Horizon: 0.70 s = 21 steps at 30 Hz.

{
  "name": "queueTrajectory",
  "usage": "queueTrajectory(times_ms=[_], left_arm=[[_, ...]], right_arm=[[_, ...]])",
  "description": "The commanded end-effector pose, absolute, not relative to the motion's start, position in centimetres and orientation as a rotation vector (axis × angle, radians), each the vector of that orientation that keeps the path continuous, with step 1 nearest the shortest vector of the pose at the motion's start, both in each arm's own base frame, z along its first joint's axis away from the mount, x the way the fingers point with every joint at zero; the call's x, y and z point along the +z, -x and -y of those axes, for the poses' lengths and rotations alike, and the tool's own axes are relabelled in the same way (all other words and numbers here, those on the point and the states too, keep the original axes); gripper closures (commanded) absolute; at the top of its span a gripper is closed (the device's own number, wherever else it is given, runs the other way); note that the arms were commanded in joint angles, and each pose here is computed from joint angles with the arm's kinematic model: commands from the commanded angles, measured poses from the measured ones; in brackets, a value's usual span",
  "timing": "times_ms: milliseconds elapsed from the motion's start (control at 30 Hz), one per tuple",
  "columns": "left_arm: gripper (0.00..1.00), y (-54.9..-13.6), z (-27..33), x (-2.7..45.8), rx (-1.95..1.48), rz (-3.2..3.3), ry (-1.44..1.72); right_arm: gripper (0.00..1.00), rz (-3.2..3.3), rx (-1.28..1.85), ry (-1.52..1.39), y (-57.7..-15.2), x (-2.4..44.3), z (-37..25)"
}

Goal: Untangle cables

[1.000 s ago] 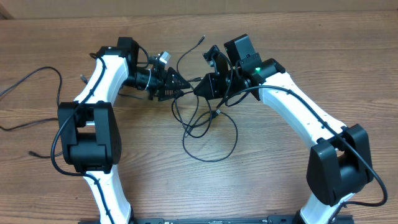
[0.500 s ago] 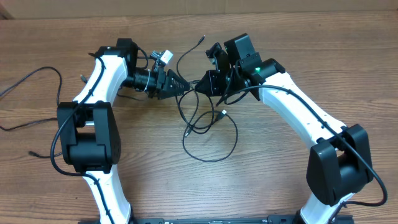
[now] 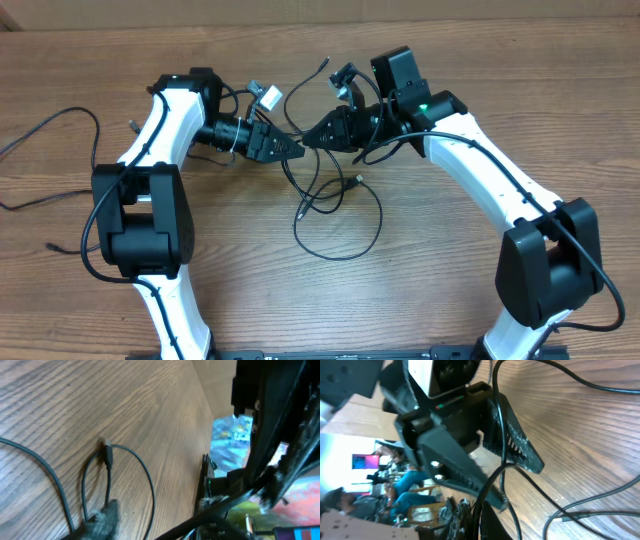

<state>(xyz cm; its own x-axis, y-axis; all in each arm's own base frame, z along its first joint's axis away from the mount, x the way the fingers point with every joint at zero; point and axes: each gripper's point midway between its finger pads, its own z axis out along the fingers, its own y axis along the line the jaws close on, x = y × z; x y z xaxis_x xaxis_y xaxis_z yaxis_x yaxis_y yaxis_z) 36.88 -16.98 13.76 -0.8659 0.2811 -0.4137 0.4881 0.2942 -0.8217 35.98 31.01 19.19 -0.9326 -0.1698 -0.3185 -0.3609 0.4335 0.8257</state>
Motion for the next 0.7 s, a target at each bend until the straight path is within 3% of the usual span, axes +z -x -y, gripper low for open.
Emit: queueTrajectory(times_ms=[0, 100, 133, 267, 300, 333, 400, 667], left_arm=[[0.60, -36.8, 17.5, 14.3, -1.597, -2.252, -0.836], [0.78, -36.8, 17.5, 14.3, -1.596, -2.244, -0.843], [0.93, -36.8, 17.5, 14.3, -1.594, -2.244, -0.844], [0.96, -36.8, 17.4, 14.3, -1.594, -2.245, -0.842], [0.96, -36.8, 17.4, 14.3, -1.594, -2.245, -0.841], [0.96, -36.8, 17.4, 14.3, -1.593, -2.245, -0.842], [0.95, -36.8, 17.4, 14.3, -1.591, -2.248, -0.843], [0.96, -37.3, 17.8, 16.1, -1.739, -2.224, -0.665]], right_arm=[[0.94, -2.470, 1.616, 0.502, -35.0, 20.0, -31.3], [0.93, -2.471, 1.615, 0.502, -35.0, 19.9, -31.3], [0.88, -2.473, 1.609, 0.499, -35.1, 19.9, -31.3], [0.55, -2.498, 1.539, 0.470, -35.7, 19.2, -31.0], [0.44, -2.515, 1.503, 0.452, -35.9, 18.8, -30.8], [0.16, -2.541, 1.448, 0.426, -36.2, 18.2, -30.4], [0.01, -2.590, 1.343, 0.373, -36.8, 17.0, -29.6], [0.00, -2.757, 1.064, 0.155, -38.0, 13.8, -24.8]])
